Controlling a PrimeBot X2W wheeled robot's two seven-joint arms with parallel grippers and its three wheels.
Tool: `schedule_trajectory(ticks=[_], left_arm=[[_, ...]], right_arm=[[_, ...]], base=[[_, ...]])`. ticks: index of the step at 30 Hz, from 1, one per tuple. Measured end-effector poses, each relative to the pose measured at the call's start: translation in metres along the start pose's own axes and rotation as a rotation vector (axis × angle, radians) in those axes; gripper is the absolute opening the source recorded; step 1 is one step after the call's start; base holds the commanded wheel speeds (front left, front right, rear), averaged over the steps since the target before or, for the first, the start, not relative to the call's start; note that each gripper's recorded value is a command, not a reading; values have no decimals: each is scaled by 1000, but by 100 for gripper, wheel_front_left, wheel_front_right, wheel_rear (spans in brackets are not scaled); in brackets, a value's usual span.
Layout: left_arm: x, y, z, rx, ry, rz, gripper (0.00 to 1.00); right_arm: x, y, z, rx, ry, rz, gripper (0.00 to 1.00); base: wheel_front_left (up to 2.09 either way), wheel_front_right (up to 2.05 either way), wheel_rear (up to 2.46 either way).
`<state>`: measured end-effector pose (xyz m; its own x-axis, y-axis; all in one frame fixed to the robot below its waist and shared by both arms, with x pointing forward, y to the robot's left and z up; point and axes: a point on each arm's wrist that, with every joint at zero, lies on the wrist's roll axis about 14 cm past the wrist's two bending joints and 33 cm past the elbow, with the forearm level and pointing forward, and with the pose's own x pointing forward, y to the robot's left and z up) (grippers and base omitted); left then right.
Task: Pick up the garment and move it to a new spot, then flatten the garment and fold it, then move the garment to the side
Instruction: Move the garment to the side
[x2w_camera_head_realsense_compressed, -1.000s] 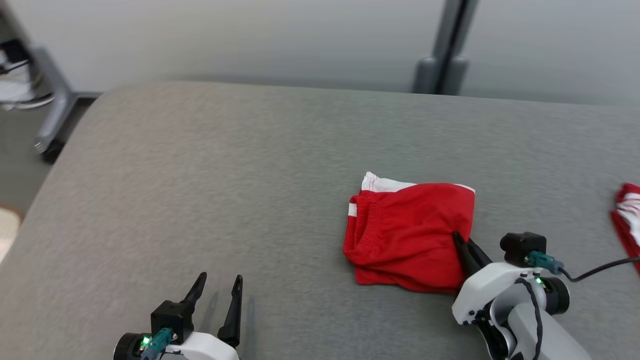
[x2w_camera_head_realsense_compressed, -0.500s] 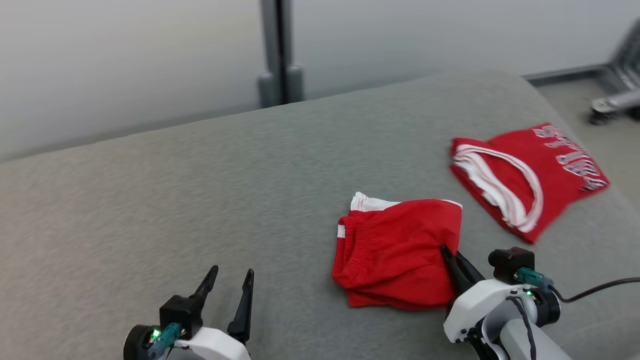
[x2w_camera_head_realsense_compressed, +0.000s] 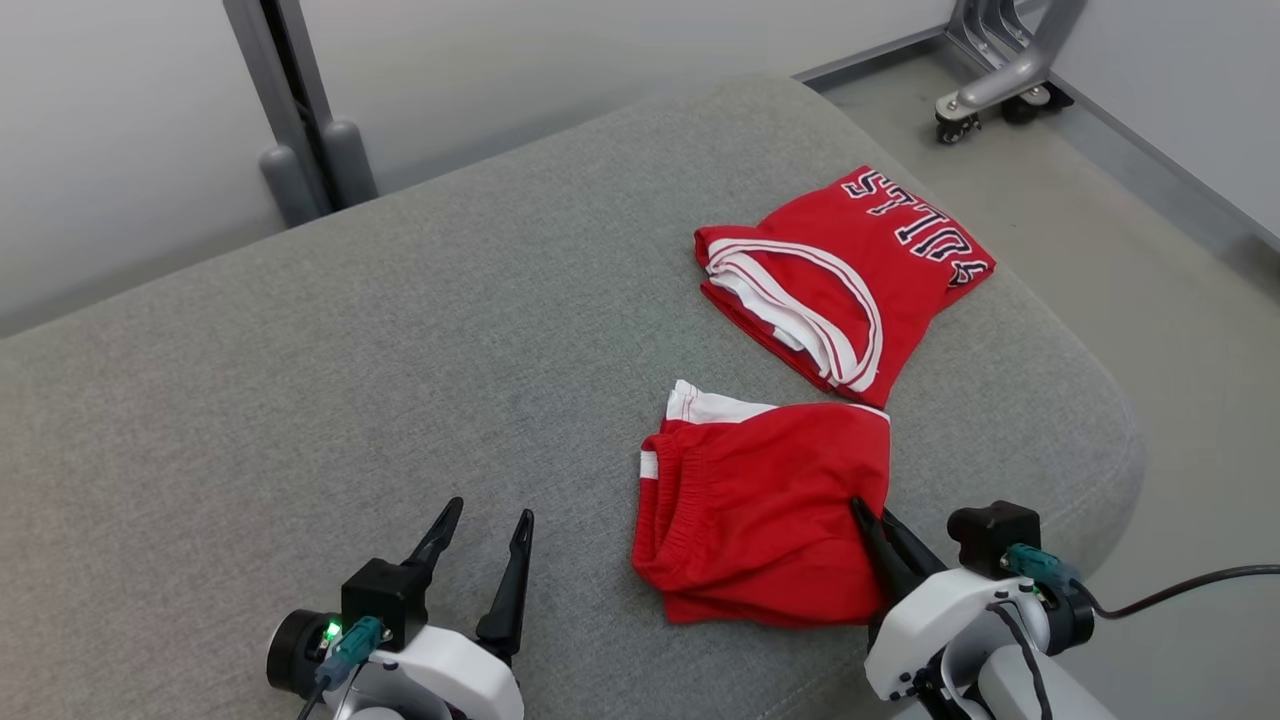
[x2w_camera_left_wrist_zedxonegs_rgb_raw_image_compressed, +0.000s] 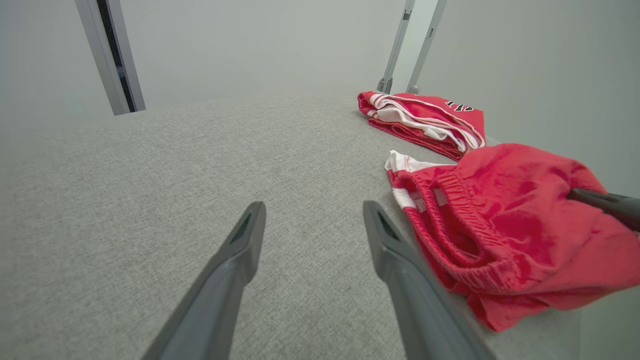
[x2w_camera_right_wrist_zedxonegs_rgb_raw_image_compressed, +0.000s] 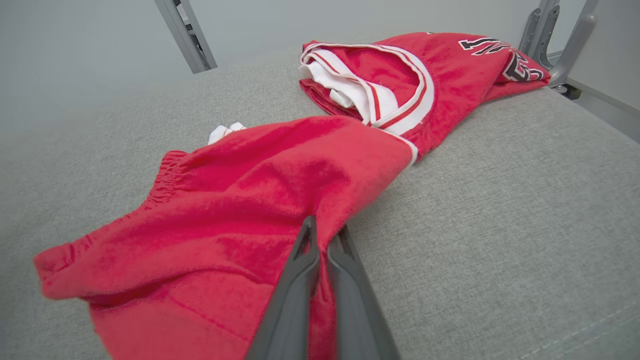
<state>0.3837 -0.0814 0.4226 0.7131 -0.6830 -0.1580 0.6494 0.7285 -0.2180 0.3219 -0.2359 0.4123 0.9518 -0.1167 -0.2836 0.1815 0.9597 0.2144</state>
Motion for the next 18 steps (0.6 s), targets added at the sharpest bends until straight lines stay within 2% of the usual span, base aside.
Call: schedule_trajectory(ticks=[5, 13, 18], left_arm=[[5, -2, -7, -6, 17, -16, 100], [-1, 23, -13, -7, 24, 40, 100], [-11, 47, -18, -16, 33, 103, 100]], right_arm=[[7, 3, 2, -74, 12, 22, 0], [59, 11, 76, -301, -112, 108, 0], [94, -8, 111, -429, -124, 82, 0]], base=[[0, 0, 0], [0, 0, 0], [0, 0, 0]])
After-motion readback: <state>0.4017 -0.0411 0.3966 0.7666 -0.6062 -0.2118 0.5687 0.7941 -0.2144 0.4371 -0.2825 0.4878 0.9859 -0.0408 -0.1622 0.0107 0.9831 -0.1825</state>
